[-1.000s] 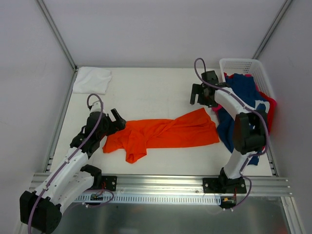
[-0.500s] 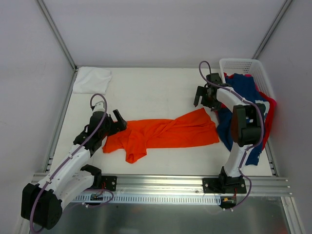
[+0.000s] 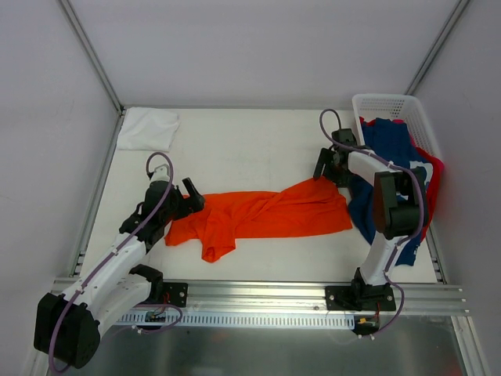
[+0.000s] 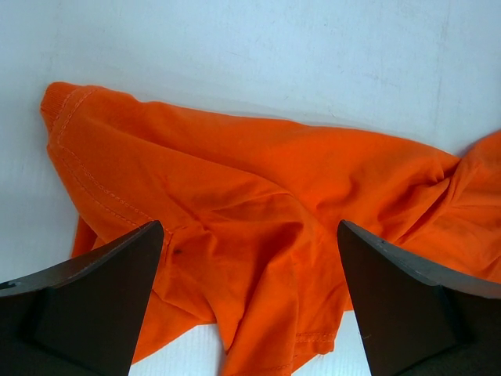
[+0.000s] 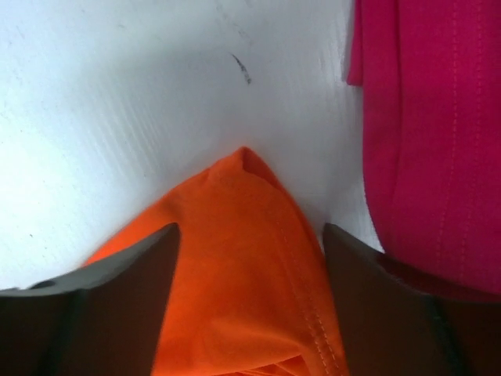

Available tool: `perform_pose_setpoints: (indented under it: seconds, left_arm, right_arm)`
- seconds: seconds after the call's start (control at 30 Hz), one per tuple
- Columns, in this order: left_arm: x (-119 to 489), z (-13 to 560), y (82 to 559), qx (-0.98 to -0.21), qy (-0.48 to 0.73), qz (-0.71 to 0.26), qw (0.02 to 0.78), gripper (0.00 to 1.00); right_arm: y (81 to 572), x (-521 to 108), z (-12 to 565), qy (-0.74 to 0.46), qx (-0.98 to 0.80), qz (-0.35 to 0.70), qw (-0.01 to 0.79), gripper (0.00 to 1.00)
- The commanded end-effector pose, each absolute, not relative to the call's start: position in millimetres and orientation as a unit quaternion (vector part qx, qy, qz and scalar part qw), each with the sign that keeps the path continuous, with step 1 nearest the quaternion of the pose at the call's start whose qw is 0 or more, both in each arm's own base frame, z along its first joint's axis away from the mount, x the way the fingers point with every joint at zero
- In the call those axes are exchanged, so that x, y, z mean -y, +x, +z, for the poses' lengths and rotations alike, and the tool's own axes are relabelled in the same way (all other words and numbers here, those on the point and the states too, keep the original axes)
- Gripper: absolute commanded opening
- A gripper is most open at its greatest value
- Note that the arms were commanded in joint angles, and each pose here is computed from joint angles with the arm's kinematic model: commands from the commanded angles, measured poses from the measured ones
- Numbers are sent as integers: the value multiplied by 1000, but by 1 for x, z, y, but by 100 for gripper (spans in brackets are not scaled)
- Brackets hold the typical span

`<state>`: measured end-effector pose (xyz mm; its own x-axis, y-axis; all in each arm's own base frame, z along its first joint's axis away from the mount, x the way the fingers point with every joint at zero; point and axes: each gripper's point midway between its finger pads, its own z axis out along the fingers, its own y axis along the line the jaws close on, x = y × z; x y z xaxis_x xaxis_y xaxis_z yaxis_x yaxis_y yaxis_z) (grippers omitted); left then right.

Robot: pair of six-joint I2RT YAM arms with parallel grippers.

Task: Fold and stack the t-shirts
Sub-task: Fold the tshirt

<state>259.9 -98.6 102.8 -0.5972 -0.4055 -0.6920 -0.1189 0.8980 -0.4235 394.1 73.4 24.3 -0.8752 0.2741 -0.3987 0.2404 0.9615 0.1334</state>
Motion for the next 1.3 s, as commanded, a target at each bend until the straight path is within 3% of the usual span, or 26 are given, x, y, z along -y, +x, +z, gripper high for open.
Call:
perform_pose_setpoints:
  seconds: [0.0,0.27,0.47,0.97,1.27]
  left_arm:
    - [106,105,260,-872,-150,-189,427,95]
    - [105,102,259,-874,-152,-186,423,95]
    - [105,100,260,-874,-153,-186,421,95]
    - [108,103,258,-870,-150,-197,426,94]
    - [112,110,256,-863,-148,-215,431,94]
  right_arm:
    - [391,-91,22,139,-966,83,204,73]
    - [395,-92,23,128,-967,79,208,17]
    - [400,-92,24,125,-967,76,208,1]
    - [398,-93,80,85,-963,25,253,0]
    - [364,-90,113,61,-960,0,274,0]
